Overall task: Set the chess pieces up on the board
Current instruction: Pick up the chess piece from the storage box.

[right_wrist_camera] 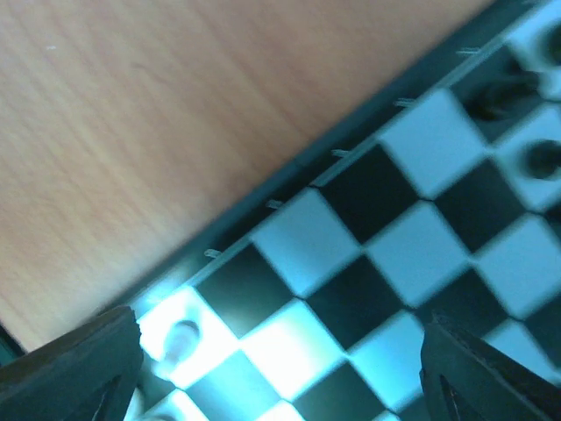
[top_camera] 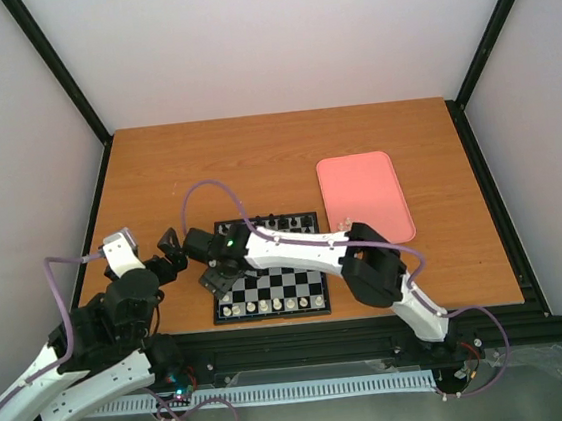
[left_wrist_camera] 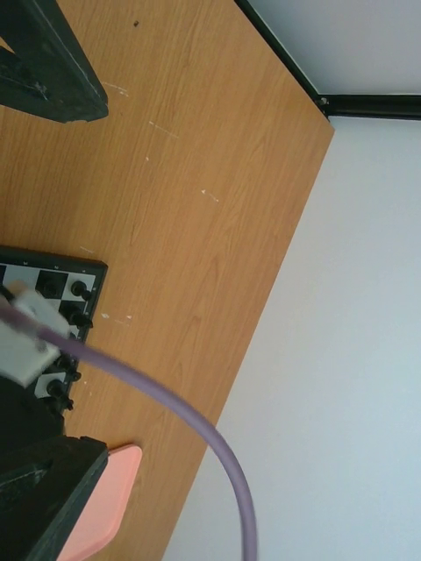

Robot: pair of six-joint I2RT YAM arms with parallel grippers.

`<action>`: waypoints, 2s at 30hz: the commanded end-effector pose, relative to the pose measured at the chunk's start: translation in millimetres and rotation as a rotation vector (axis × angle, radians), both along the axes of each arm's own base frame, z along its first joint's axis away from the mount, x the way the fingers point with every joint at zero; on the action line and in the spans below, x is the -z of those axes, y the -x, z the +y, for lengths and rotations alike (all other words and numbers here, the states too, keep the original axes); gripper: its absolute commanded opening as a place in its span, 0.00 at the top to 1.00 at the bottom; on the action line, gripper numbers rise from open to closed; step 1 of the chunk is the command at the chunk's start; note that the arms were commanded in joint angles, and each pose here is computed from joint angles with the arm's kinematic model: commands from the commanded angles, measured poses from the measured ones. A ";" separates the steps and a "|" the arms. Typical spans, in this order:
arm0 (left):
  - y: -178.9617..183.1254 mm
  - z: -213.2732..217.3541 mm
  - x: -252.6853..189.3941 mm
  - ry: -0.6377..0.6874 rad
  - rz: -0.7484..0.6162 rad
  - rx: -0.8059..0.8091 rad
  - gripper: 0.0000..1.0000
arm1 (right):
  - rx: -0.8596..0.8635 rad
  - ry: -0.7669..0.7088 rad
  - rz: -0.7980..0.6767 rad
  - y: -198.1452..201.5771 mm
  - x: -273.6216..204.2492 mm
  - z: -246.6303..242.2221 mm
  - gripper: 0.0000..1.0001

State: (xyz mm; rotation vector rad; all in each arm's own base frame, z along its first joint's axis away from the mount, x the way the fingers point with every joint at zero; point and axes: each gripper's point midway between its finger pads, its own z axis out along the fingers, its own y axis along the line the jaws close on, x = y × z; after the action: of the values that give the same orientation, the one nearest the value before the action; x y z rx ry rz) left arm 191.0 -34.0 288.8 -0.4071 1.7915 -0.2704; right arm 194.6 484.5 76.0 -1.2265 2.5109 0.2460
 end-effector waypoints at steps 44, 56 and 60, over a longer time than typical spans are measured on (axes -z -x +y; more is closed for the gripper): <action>-12.1 -10.1 16.8 -0.123 0.059 -0.046 0.00 | 0.699 0.119 -0.079 -149.9 17.0 -303.0 0.59; -13.6 -11.8 18.5 -0.138 0.066 -0.049 0.00 | 0.708 0.123 -0.044 -147.6 34.6 -307.9 0.66; -13.7 -11.8 18.1 -0.136 0.064 -0.050 0.00 | 0.711 0.124 -0.039 -149.5 38.3 -307.9 0.66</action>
State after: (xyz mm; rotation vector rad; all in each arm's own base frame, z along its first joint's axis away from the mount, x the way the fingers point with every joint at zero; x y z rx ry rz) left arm 203.5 -49.7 267.3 -0.3383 1.8701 -0.1130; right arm 339.5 177.9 44.5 -0.3211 2.7638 -0.1128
